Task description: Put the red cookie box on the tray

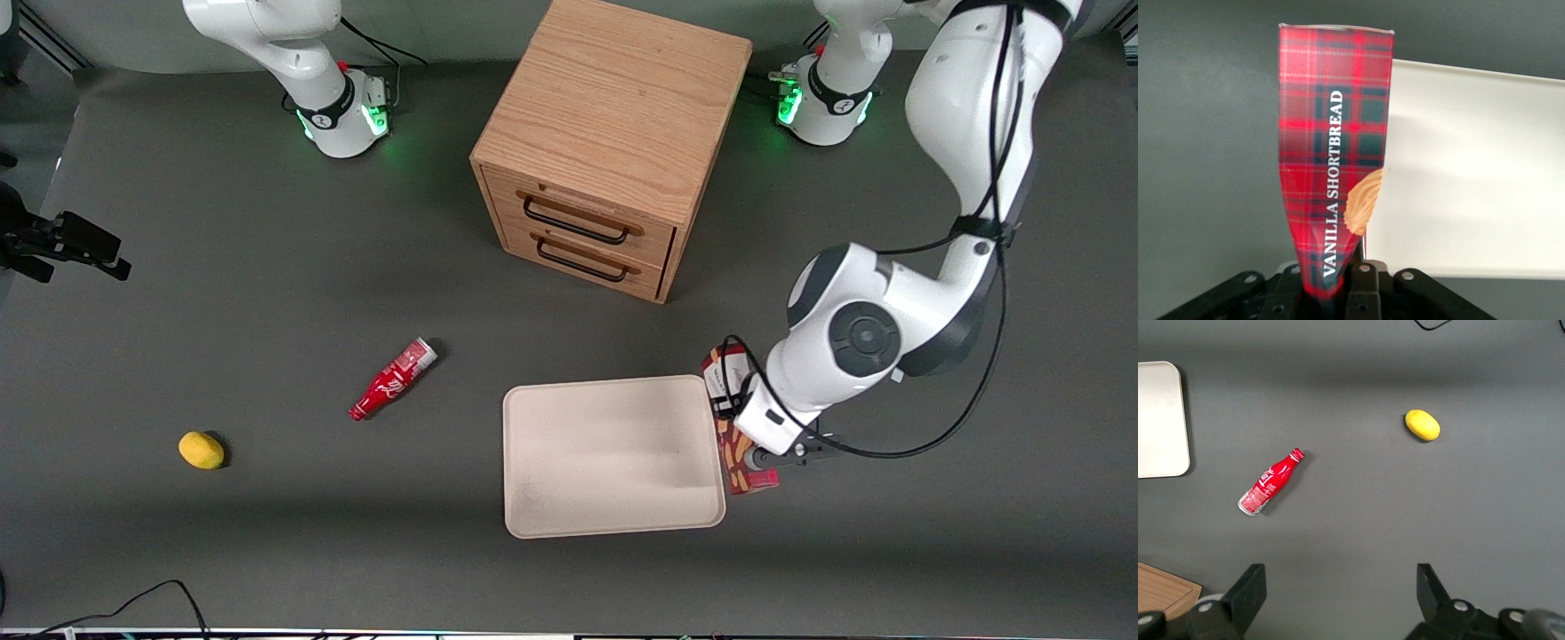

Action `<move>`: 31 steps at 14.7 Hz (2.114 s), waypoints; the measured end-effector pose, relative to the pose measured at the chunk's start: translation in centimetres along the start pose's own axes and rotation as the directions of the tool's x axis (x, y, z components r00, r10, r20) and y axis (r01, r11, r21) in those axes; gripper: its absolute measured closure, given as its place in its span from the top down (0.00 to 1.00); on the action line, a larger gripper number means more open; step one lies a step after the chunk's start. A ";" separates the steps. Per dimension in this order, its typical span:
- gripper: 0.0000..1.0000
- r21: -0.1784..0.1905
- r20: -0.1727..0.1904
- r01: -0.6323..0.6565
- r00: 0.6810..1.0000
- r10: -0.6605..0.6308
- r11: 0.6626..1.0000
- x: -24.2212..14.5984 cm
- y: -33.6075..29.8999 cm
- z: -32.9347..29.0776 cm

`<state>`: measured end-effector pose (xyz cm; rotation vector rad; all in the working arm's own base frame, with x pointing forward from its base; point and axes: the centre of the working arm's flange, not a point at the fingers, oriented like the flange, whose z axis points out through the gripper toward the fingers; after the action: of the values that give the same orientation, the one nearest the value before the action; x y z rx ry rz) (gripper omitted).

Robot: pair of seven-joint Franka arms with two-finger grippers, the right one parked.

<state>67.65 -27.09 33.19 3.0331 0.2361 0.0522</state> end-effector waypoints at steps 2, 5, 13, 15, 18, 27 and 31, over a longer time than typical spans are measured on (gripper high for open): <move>0.20 -0.003 -0.047 -0.013 0.999 0.013 1.000 0.0 1.2 3.4; 0.20 0.000 -0.065 -0.025 0.998 0.025 1.000 -0.6 2.2 6.8; 0.36 0.026 -0.100 -0.049 0.994 0.051 0.998 -0.9 2.8 8.7; 0.56 0.023 -0.102 -0.042 0.994 0.044 0.999 -1.0 2.8 8.7; 0.90 0.021 -0.111 -0.024 0.994 0.026 0.999 -0.8 2.8 8.2; 1.00 0.085 -0.045 0.018 0.999 -0.014 0.996 -3.5 2.8 -11.6; 1.00 0.090 0.049 -0.033 0.998 0.028 0.995 -4.5 -6.9 -24.5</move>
<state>61.16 -18.66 56.69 3.1242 0.1933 -0.0298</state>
